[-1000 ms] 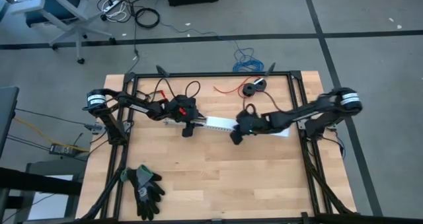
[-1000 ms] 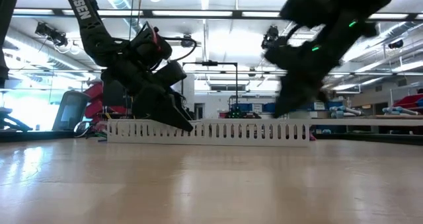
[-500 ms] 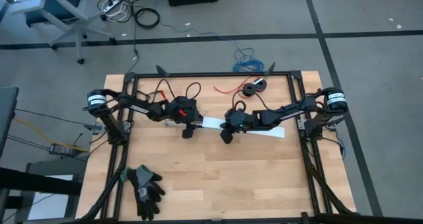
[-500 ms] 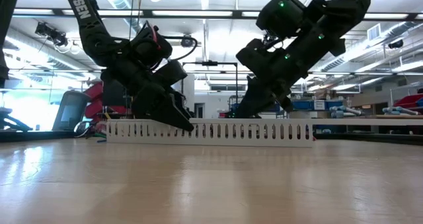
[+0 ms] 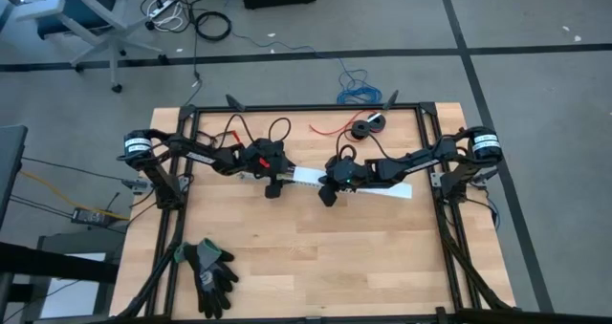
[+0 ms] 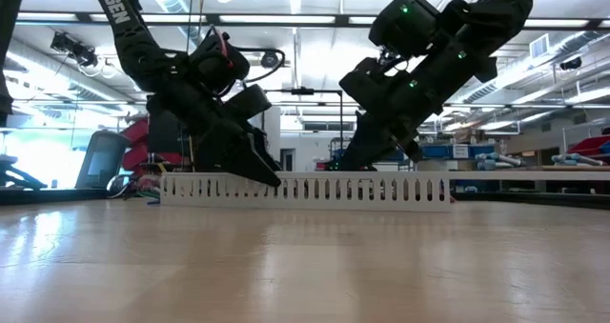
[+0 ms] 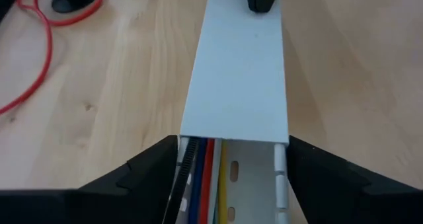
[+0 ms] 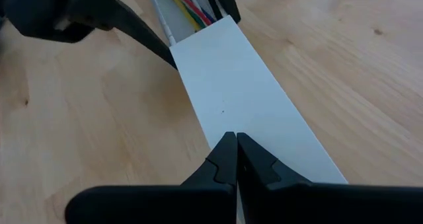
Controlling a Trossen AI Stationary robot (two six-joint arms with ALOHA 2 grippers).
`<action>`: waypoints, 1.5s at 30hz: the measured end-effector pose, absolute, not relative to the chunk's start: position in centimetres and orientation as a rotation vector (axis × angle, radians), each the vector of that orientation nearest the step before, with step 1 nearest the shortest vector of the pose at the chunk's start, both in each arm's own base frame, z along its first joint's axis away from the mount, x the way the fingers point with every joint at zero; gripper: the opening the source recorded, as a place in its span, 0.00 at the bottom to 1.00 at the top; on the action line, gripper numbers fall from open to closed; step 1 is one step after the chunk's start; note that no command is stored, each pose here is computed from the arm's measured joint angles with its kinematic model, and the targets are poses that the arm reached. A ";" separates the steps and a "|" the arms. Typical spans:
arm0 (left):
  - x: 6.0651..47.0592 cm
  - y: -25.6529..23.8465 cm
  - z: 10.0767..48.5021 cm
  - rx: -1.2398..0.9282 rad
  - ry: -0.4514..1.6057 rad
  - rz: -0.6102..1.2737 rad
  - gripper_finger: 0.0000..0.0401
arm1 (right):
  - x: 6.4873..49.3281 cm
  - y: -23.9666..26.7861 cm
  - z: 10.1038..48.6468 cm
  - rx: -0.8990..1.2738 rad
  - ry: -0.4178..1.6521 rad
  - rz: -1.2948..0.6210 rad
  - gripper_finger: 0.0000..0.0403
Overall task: Ziptie cables
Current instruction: Close the white cable duct cover
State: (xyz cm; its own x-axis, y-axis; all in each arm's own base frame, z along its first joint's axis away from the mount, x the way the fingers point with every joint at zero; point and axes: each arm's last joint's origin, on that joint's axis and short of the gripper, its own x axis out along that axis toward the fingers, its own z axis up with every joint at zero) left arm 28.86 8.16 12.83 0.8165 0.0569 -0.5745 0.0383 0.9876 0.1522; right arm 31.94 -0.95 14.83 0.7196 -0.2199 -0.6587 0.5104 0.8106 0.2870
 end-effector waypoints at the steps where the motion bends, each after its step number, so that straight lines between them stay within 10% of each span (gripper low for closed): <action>1: 28.8 8.1 13.1 0.164 0.618 0.008 0.69 | 31.9 -1.0 14.8 0.478 0.653 -0.422 0.00; 45: 24.7 7.7 11.6 0.101 0.580 0.035 0.61 | 27.8 1.0 19.3 0.415 0.715 -0.495 0.00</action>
State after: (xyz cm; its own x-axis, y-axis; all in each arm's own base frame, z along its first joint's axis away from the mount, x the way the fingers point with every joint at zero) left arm 24.71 7.70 11.64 0.8362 0.0619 -0.5450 -0.0050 0.9944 0.1052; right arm 27.85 0.99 19.30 0.6502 -0.2849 -0.7043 0.5591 0.8072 0.1896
